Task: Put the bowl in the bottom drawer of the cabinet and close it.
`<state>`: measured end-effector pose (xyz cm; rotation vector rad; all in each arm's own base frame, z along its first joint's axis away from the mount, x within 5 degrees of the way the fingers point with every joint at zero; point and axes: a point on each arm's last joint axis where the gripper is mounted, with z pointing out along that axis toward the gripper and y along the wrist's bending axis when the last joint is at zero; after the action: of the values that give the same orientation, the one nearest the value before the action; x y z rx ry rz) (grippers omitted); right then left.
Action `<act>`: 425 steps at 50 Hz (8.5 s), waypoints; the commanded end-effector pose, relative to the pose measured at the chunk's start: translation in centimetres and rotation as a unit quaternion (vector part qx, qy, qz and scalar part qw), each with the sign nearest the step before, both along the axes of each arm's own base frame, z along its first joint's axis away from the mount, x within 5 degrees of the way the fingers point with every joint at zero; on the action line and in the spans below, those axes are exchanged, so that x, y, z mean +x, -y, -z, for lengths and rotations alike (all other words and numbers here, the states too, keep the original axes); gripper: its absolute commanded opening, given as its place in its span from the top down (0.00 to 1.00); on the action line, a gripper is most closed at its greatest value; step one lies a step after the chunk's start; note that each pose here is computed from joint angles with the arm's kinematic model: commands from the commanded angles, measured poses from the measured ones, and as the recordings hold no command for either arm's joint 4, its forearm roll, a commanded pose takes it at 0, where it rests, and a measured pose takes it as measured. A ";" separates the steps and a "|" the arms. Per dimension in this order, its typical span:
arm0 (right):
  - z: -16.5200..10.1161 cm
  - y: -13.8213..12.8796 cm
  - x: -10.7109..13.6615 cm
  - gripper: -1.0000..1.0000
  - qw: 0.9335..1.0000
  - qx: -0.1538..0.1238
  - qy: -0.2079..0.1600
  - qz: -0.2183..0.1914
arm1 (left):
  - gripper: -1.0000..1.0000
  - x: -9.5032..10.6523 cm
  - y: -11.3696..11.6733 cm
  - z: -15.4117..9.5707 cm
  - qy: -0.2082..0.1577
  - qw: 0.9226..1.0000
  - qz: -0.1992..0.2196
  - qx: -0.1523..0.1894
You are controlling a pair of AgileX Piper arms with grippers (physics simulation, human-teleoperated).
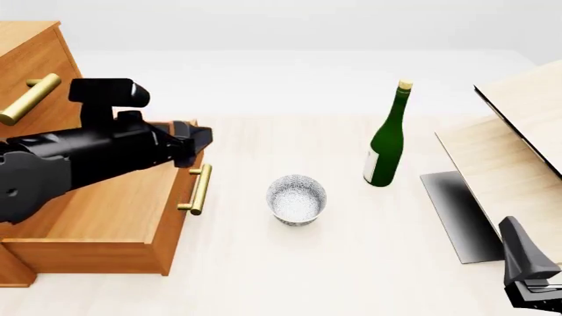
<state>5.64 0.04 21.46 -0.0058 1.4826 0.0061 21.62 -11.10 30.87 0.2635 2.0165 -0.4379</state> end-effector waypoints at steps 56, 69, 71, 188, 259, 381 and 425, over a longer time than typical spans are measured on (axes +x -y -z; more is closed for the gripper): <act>0.0 0.0 0.0 0.00 1.000 0.000 0.000 0.000 | 0.00 2.8 5.5 1.9 -0.001 0.996 0.031 -0.082; 0.0 0.0 0.0 0.00 1.000 0.000 0.000 0.000 | 0.00 4.6 5.8 2.8 -0.014 0.996 0.013 -0.087; 0.0 0.0 0.0 0.00 1.000 0.000 0.000 0.000 | 0.00 4.9 5.8 3.0 -0.016 0.996 0.009 -0.088; 0.0 0.0 0.0 0.00 1.000 0.000 0.000 0.000 | 0.00 8.6 10.0 15.3 -0.169 0.969 -0.060 -0.170; 0.0 0.0 0.0 0.00 1.000 0.000 0.000 0.000 | 1.00 8.2 12.1 19.4 -0.218 0.960 -0.062 -0.162; 0.0 0.0 0.0 0.00 1.000 0.000 0.000 0.000 | 1.00 5.0 2.8 4.2 -0.042 0.998 -0.026 -0.045; 0.0 0.0 0.0 0.00 1.000 0.000 0.000 0.000 | 1.00 1.2 -5.1 1.7 -0.002 0.993 -0.119 -0.024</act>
<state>5.64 0.04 21.46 -0.0058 1.4826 0.0060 23.56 -7.60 28.51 0.0448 2.0310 -0.3669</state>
